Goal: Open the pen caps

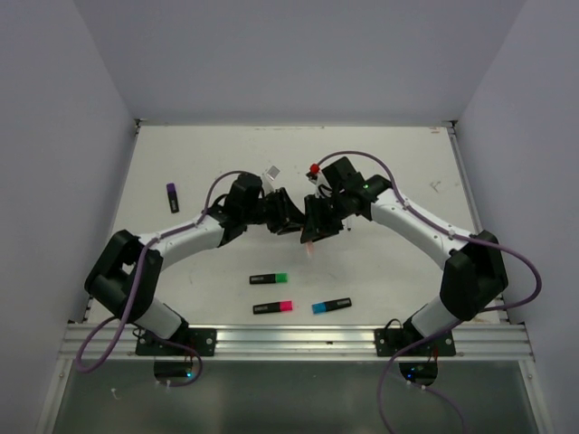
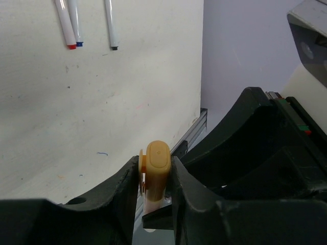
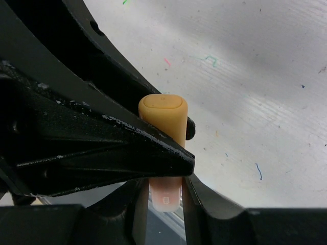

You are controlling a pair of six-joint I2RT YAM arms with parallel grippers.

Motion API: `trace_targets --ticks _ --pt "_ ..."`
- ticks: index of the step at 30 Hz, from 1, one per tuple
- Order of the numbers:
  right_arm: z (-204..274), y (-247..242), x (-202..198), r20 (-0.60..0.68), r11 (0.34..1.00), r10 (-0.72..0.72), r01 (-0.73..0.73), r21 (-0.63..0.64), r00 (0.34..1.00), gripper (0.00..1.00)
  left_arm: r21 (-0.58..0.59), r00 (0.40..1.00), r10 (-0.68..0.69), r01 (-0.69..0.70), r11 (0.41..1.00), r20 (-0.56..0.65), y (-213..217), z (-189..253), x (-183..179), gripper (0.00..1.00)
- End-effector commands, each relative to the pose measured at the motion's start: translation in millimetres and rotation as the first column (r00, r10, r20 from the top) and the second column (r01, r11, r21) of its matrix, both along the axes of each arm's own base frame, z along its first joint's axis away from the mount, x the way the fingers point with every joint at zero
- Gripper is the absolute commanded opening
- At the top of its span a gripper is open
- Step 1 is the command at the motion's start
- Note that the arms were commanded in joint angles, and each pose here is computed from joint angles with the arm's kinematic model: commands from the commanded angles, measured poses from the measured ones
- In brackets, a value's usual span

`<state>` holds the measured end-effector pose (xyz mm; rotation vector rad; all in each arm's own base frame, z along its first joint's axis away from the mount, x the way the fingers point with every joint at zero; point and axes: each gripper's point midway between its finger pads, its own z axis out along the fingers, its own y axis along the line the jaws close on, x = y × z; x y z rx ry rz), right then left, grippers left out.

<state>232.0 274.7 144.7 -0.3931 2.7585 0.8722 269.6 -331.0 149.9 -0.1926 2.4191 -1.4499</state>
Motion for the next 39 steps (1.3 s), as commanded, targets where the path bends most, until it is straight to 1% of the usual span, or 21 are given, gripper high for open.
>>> trace_targets --ticks 1,5,6,7,10,12,15,16,18,19,23,24,25,27,28,31,32,34,35,38,39 --pt "20 11 7 0.028 0.997 0.005 -0.007 0.075 1.0 0.0 -0.049 0.999 -0.002 0.005 0.999 0.051 -12 24 10 0.32" --pt "16 9 3 0.019 0.997 0.018 -0.019 0.072 1.0 0.0 -0.047 0.999 -0.003 0.005 0.999 0.048 -14 24 13 0.11" --pt "15 8 2 0.02 0.997 0.021 -0.023 0.069 1.0 0.03 -0.046 0.999 -0.002 0.004 0.999 0.046 -15 24 13 0.07" --pt "12 5 0 0.024 0.998 0.024 -0.025 0.057 0.999 0.18 -0.045 0.999 0.0 0.002 0.999 0.044 -15 24 14 0.0" --pt "5 -1 -3 0.026 0.999 0.027 -0.028 0.037 0.999 0.41 -0.036 0.999 0.006 -0.004 0.999 0.049 -14 27 17 0.0" --pt "1 -3 -6 0.019 0.999 0.032 -0.032 0.027 0.999 0.43 -0.029 0.999 0.013 -0.011 1.0 0.05 -14 27 18 0.0" --pt "-3 -3 -7 0.018 0.999 0.034 -0.034 0.027 0.999 0.42 -0.032 0.999 0.021 -0.02 0.999 0.049 -13 29 18 0.0" --pt "-3 -3 -6 0.021 0.999 0.033 -0.033 0.028 0.999 0.38 -0.033 0.999 0.022 -0.021 0.999 0.048 -13 29 18 0.0" --pt "-5 -4 -2 0.029 1.0 0.027 -0.028 0.014 0.999 0.22 -0.036 0.998 0.025 -0.023 0.999 0.049 -13 31 19 0.0" --pt "-6 -5 -1 0.032 1.0 0.023 -0.023 0.004 0.999 0.0 -0.031 0.999 0.027 -0.026 0.999 0.045 -13 31 19 0.0" --pt "-5 -15 8 0.097 0.999 -0.001 0.006 -0.052 0.995 0.0 0.025 0.998 0.065 -0.065 0.998 0.006 -9 25 24 0.0" --pt "-5 -18 7 0.124 0.996 0.006 0.005 -0.089 0.992 0.0 0.102 0.994 0.083 -0.076 0.992 -0.073 0 9 17 0.0" --pt "-8 -35 22 0.228 0.976 -0.009 0.059 -0.211 0.974 0.0 0.144 0.988 0.104 -0.087 0.986 -0.11 3 0 17 0.0" --pt "0 -46 17 0.322 0.941 0.064 0.05 -0.334 0.945 0.0 0.213 0.972 0.144 -0.102 0.972 -0.188 9 -5 18 0.0" --pt "1 -63 26 0.393 0.901 0.057 0.123 -0.417 0.918 0.0 0.221 0.966 0.153 -0.106 0.97 -0.21 9 -9 21 0.0" --pt "8 -81 25 0.466 0.863 0.073 0.179 -0.473 0.882 0.0 0.192 0.945 0.184 -0.135 0.972 -0.269 12 -14 32 0.0" --pt "7 -80 21 0.459 0.87 0.071 0.17 -0.462 0.886 0.0 0.165 0.941 0.189 -0.147 0.975 -0.282 15 -12 38 0.0" --pt "2 -75 11 0.426 0.899 0.074 0.124 -0.419 0.902 0.0 0.113 0.957 0.194 -0.173 0.979 -0.218 16 1 56 0.0" --pt "2 -56 1 0.387 0.941 0.083 0.057 -0.335 0.918 0.0 0.086 0.966 0.182 -0.168 0.982 -0.185 14 8 60 0.0" --pt "0 -29 -14 0.285 0.99 0.063 -0.024 -0.137 0.956 0.0 0.037 0.989 0.141 -0.139 0.99 -0.046 11 27 73 0.0" --pt "-1 -21 -28 0.197 0.997 0.065 -0.059 -0.04 0.978 0.0 0.03 0.992 0.129 -0.129 0.991 0.0 11 35 76 0.0"
